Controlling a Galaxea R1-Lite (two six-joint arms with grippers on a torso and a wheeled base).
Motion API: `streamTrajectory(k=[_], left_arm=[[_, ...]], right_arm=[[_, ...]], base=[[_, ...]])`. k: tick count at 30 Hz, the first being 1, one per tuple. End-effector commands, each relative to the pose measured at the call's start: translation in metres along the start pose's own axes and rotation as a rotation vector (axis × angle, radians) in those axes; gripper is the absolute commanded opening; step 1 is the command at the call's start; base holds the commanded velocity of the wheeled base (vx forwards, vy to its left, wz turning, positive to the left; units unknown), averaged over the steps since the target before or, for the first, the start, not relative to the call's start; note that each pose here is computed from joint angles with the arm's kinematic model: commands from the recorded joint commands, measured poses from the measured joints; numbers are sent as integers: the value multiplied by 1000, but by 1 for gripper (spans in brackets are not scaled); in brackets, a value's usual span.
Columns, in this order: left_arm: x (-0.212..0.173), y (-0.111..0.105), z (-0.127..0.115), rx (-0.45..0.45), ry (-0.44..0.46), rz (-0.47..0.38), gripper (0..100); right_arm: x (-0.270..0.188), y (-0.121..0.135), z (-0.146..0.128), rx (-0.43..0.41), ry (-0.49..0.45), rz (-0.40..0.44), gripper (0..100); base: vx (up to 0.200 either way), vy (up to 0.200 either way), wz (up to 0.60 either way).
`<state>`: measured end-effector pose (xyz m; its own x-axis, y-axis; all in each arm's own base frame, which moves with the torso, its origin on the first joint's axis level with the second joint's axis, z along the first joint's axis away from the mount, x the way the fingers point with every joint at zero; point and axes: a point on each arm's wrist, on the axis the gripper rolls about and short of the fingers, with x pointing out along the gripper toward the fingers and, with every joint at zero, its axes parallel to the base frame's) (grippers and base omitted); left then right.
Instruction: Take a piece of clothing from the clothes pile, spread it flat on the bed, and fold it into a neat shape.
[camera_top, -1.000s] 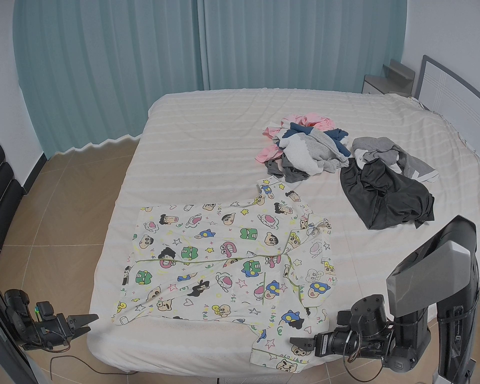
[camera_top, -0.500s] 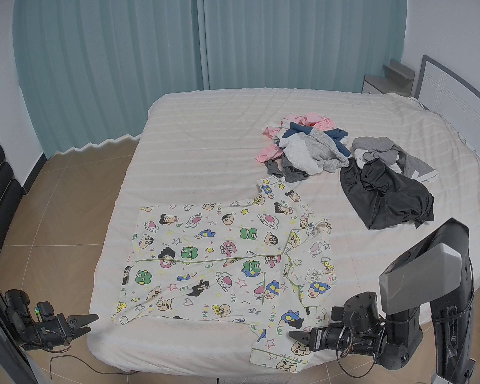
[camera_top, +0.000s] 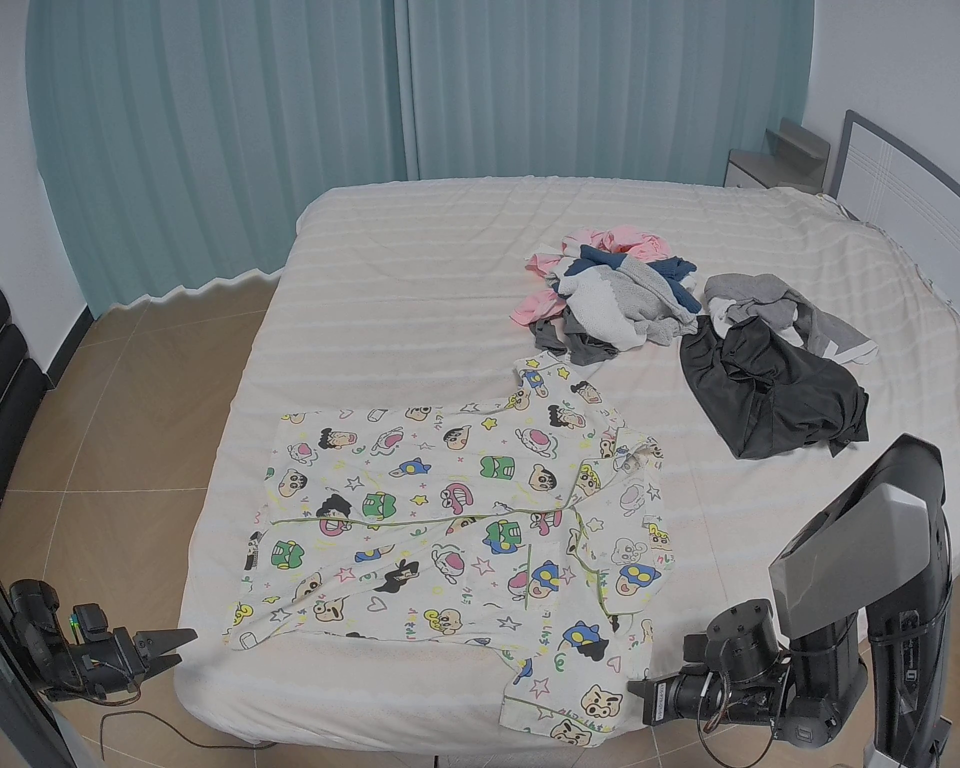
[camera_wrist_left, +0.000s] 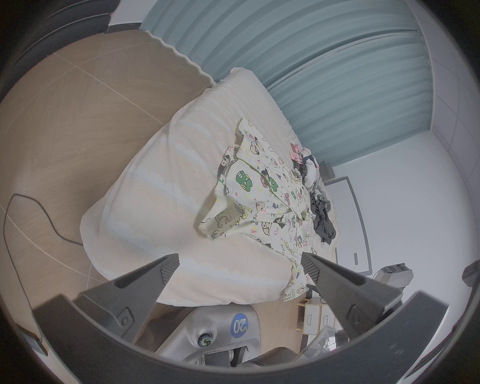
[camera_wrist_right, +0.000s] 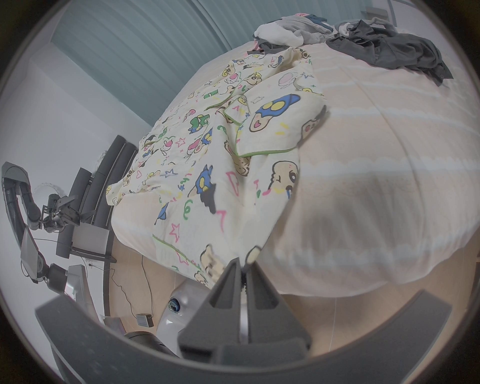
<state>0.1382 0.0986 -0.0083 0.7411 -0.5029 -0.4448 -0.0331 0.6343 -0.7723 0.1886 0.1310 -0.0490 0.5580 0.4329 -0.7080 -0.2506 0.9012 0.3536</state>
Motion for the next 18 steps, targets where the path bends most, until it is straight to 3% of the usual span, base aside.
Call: streamTrajectory(k=[1,6,16,17,18], left_arm=[[-1,-1,-2,-8,3,0,100],[0,-1,-2,-7,4,0,100],[-1,-1,-2,-8,3,0,100],[-1,-1,-2,-8,3,0,100],[0,-1,-2,-7,4,0,100]], right_arm=[[-13,-4,2,14,-8,-17,0],[-22,-11,4,42,-12,-42,0],[-12,-3,8,47,-33,1,0],[-12,-3,8,47,-33,1,100],[-11,0,7,42,-32,10,100]], base=[[0,0,0],[0,0,0],[0,0,0],[0,0,0],[0,0,0]])
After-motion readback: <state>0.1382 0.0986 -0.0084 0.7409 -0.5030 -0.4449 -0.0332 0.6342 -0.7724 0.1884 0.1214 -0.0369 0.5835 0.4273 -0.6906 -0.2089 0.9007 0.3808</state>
